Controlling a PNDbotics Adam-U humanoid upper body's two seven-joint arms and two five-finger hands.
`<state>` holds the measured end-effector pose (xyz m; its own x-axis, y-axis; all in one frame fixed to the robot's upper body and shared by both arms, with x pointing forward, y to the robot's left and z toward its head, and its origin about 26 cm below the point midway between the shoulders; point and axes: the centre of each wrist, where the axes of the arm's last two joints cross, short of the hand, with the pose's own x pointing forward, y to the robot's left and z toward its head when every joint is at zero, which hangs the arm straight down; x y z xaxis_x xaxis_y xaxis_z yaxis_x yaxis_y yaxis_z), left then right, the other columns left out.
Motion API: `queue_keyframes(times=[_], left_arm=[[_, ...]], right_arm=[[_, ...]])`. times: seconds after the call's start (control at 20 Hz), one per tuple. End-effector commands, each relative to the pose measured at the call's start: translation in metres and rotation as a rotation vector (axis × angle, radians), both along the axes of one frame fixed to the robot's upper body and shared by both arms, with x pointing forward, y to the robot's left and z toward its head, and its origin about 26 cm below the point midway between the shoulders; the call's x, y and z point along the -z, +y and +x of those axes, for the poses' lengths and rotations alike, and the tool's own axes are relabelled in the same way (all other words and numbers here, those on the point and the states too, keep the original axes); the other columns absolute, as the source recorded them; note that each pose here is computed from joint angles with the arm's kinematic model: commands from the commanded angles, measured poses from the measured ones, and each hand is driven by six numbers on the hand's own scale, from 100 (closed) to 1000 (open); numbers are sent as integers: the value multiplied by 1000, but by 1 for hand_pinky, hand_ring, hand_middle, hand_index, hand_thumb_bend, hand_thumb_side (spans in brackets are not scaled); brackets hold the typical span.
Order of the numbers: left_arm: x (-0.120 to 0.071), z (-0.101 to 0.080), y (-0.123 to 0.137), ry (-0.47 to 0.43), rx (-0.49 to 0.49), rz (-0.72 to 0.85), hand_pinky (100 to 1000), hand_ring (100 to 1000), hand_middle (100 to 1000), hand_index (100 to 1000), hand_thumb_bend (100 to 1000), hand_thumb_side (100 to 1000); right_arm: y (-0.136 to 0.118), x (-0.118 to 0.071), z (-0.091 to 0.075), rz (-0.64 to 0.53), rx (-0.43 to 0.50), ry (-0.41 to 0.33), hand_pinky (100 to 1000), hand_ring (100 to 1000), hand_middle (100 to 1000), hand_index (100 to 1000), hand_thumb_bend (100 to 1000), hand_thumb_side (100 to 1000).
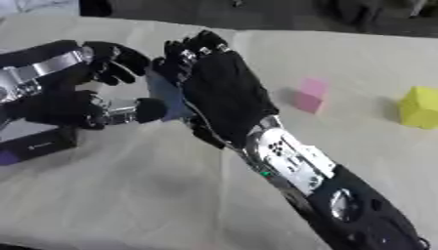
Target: Pick up the objects with one hand, pass them to the other hand, and then place them into the box on the other side of the table.
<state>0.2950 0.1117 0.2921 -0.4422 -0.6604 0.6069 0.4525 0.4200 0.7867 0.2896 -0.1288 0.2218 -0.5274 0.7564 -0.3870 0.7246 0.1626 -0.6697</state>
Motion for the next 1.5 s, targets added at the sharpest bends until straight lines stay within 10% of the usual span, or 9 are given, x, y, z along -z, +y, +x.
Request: queue_keyframes(times=[0.05, 0.35, 1.5], left_arm=[[-4, 0, -3, 14, -14, 2, 891, 836, 773, 864, 591, 609], [0, 6, -6, 35, -58, -19, 868, 823, 753, 843, 478, 609], [-10, -13, -2, -118, -74, 9, 909, 865, 791, 899, 624, 517]], right_arm=[[5, -9, -4, 9, -35, -45, 652, 514, 398, 473, 222, 100], [5, -9, -4, 7, -51, -48, 651, 511, 397, 471, 223, 100], [3, -6, -4, 34, 1, -64, 638, 506, 391, 470, 248, 100]])
